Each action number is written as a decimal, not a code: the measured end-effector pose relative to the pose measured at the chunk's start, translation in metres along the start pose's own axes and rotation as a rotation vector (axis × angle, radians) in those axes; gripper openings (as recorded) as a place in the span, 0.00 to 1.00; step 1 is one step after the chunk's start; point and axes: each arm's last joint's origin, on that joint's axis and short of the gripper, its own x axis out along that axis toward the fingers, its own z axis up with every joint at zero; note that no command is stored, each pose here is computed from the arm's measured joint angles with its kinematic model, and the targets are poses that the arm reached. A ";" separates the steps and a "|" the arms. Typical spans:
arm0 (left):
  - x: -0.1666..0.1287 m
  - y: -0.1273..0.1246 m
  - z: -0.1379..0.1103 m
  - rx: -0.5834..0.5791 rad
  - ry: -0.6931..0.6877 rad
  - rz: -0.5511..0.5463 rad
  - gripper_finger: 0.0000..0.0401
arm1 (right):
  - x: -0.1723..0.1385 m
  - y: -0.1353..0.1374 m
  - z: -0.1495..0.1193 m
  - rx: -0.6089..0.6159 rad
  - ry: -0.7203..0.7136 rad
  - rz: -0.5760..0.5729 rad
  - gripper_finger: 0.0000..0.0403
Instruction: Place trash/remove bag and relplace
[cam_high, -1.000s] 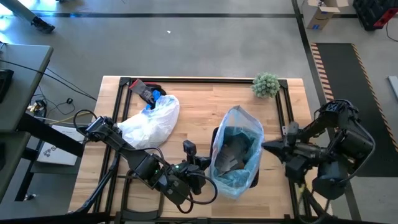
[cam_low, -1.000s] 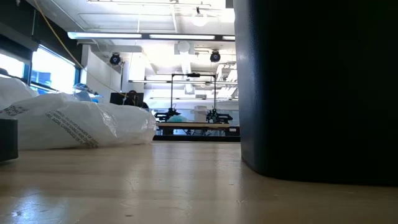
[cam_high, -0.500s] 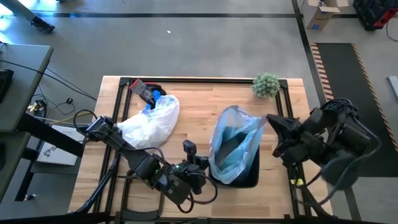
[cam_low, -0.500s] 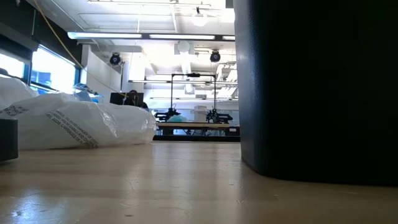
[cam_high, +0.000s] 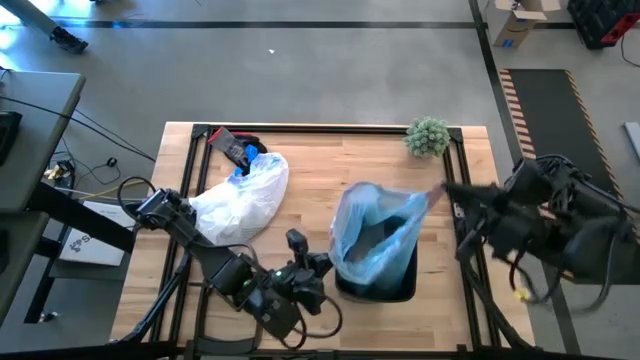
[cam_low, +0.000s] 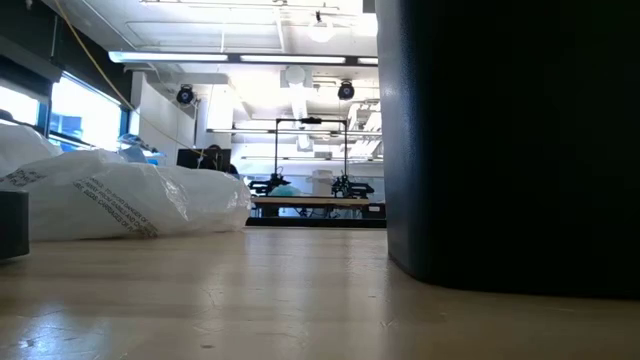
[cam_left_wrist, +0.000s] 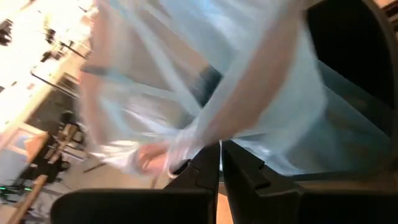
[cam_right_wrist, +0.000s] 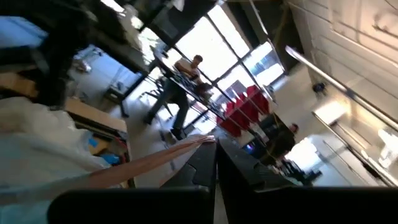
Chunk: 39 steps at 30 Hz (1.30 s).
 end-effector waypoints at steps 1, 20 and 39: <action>-0.003 -0.001 0.001 0.006 -0.004 0.014 0.00 | -0.002 0.005 -0.002 -0.007 -0.012 0.023 0.00; -0.009 -0.001 0.003 0.022 -0.010 0.054 0.00 | 0.024 -0.066 0.032 0.294 -0.123 -0.100 0.00; -0.024 0.000 0.015 -0.168 -0.044 0.205 0.00 | 0.019 0.025 -0.019 0.273 0.052 0.149 0.00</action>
